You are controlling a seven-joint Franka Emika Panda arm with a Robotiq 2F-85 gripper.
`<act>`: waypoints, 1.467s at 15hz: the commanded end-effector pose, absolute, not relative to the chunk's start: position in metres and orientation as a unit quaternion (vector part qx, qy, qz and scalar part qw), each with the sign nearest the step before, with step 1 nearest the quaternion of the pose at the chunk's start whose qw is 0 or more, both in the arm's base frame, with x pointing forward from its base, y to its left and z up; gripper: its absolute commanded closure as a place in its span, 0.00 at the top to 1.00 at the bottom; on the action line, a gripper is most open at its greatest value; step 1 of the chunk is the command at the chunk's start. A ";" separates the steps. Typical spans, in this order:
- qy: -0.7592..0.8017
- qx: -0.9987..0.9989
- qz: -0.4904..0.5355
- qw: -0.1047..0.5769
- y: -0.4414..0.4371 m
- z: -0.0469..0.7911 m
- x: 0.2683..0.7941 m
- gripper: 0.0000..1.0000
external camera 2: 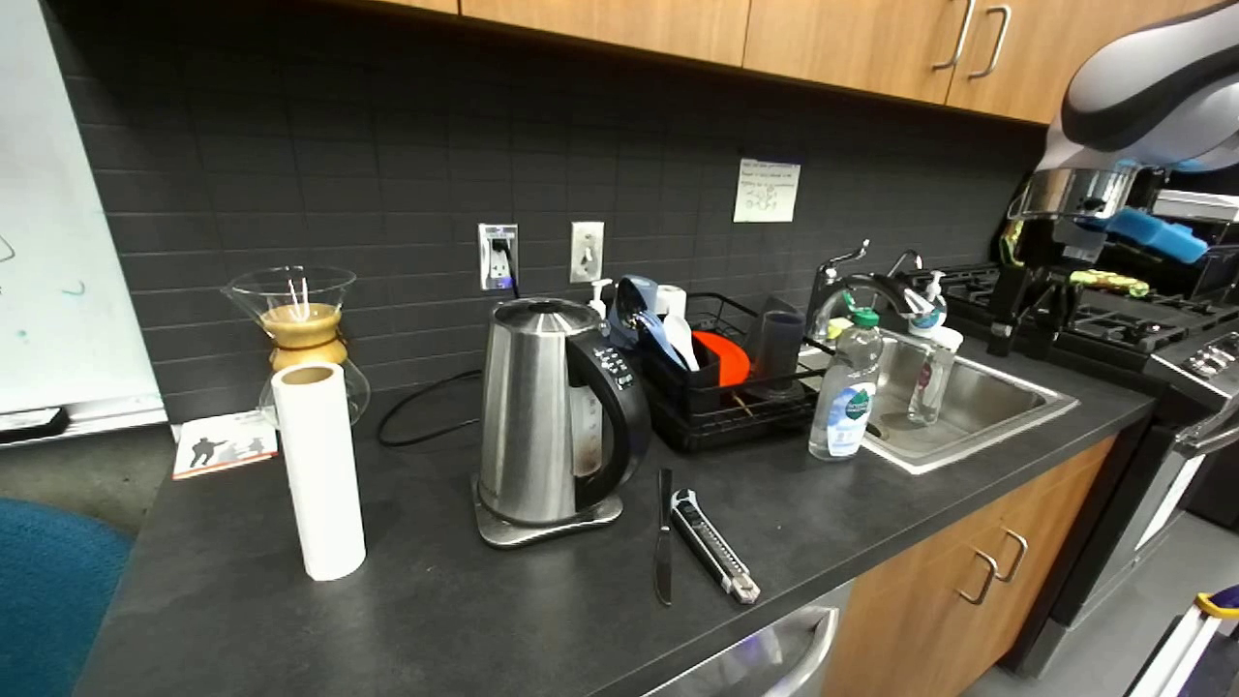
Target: Put the knife on the dish rack
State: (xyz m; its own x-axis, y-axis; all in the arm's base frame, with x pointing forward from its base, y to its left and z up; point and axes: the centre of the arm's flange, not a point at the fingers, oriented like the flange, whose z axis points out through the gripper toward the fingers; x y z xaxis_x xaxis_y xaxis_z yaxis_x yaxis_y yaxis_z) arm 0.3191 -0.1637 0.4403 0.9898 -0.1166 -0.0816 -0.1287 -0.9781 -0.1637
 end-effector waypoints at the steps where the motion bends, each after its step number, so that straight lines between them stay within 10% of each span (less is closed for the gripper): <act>1: 0.078 -0.994 0.029 0.077 -0.147 0.444 0.314 1.00; 22: 0.163 -0.984 -0.024 0.075 0.052 0.416 0.333 1.00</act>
State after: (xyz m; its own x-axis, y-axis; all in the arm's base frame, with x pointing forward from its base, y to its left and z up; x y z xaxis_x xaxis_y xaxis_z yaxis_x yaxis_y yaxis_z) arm 0.3314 0.0198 0.4225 0.9527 -0.3037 0.0066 -0.2987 -0.9405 -0.1621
